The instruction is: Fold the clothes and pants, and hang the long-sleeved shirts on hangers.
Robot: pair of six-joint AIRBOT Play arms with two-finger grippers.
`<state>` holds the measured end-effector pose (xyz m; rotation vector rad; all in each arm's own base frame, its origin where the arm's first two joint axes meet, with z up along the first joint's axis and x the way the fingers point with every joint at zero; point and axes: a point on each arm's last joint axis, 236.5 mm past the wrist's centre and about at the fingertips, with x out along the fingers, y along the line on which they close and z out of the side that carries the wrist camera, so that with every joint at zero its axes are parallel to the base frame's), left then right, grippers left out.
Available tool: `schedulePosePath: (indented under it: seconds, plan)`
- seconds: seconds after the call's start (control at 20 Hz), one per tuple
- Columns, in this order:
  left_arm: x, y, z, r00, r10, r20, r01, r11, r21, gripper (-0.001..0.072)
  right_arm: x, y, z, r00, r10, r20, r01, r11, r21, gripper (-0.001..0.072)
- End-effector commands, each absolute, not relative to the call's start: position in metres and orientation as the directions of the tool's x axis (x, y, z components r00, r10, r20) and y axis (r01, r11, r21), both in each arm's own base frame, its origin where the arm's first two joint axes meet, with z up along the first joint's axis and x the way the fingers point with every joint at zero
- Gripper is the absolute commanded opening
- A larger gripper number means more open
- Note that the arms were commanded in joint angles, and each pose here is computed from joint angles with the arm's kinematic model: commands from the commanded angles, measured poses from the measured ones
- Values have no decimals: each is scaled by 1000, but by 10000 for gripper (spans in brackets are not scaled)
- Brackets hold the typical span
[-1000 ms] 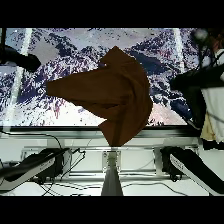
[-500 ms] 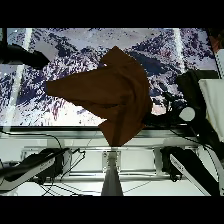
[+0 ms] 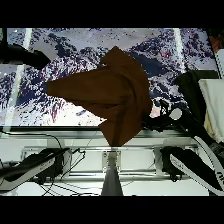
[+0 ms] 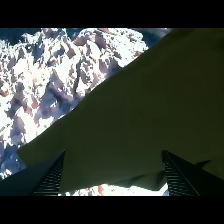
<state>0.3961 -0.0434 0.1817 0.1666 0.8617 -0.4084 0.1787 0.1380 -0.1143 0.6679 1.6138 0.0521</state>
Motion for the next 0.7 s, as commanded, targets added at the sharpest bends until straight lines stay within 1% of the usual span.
schedulePosePath:
  seconds: [0.0,0.15,0.2,0.25,0.3,0.35,0.4,0.5,0.65]
  plan:
    - [397,-43,183,583,-281,-762,413,911,-19,689,211,142,-99,70,448,-891,291,845,448,12]
    - [397,-39,181,585,-262,-768,406,914,-3,688,275,139,-42,233,419,-878,131,881,455,12]
    - [397,-35,180,585,-245,-773,401,916,12,649,297,135,-16,293,395,-871,76,898,433,11]
    - [397,-31,179,585,-228,-778,395,918,28,460,316,129,9,350,366,-863,26,917,399,11]
    - [397,-25,177,584,-202,-786,387,921,51,223,333,121,38,410,330,-850,-20,935,354,11]
    - [397,-19,175,584,-181,-792,380,922,69,60,348,112,65,465,290,-836,-52,952,302,11]
    - [397,-15,174,582,-163,-797,375,923,85,13,357,103,87,508,252,-824,-71,965,251,12]
    - [396,-11,166,557,-150,-817,375,923,87,13,367,80,118,559,157,-814,-111,987,114,12]
    - [390,-13,136,451,-164,-877,367,930,15,13,358,44,124,535,7,-845,-179,978,-105,11]
